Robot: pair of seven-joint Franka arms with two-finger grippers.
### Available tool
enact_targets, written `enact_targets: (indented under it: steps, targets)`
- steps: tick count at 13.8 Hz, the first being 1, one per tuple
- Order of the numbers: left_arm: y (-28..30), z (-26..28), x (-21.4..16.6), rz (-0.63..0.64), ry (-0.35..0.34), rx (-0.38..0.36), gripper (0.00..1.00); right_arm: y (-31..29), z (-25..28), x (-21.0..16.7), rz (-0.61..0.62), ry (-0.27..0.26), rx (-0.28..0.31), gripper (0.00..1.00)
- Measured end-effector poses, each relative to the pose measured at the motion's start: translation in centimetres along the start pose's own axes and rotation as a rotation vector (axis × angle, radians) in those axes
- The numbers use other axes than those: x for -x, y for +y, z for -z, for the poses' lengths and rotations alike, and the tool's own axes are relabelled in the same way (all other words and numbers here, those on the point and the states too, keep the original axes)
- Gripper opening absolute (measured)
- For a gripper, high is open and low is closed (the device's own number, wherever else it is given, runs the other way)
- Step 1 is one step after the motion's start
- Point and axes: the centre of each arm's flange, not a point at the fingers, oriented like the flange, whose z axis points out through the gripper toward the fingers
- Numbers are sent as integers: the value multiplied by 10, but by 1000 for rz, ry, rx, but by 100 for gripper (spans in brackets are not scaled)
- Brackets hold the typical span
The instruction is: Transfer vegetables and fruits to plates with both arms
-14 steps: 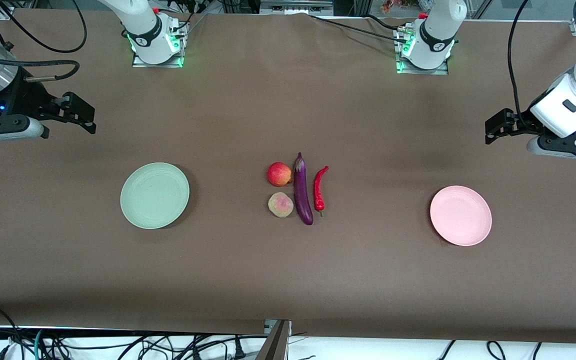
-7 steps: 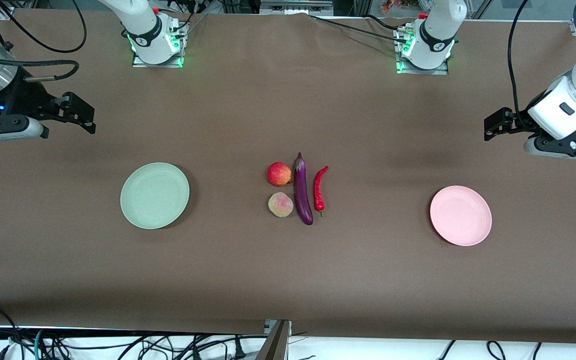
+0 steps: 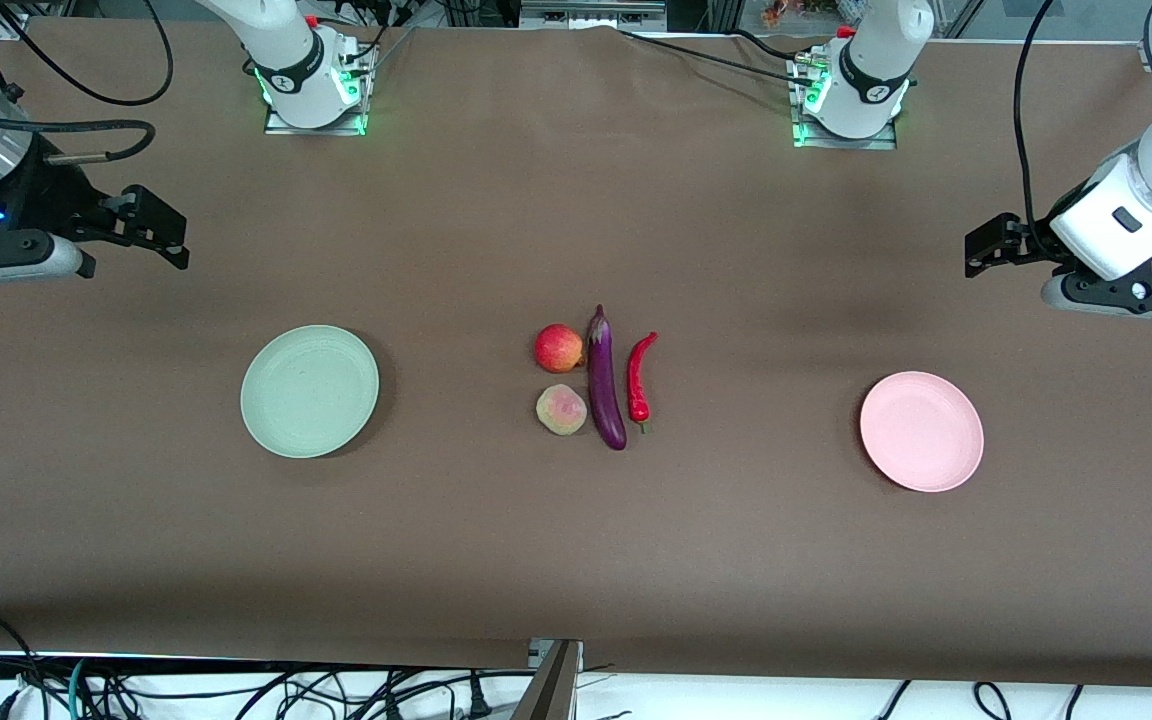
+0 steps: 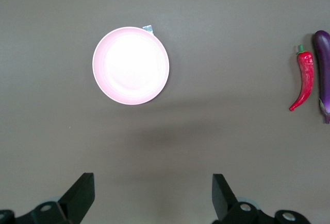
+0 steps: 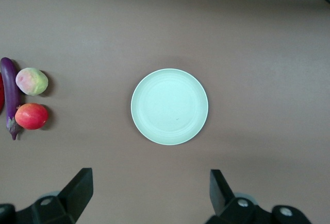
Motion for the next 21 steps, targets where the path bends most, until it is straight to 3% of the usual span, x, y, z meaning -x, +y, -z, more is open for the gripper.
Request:
enact_targets:
  steps: [2,8,12,15,18,21]
  targets:
    - [3,-1,0,-5,-8,0,100,2,-3,-1,-4,-6,1,100]
    - [61,-51,-19,-107,-118,0,100,4,-17,-5,-8,-29,5,100]
    - [133,-118,-60,-120,-74,21,100,3,-17,-6,-8,-24,5,100]
    - [192,-184,-82,-123,-54,30,100,14,-20,-4,-25,-49,12,100]
    - [237,-240,-102,-120,15,118,100,33,-24,-3,-55,-70,39,100]
    - [281,-296,-102,-137,32,136,100,54,-24,-1,-93,-85,45,100]
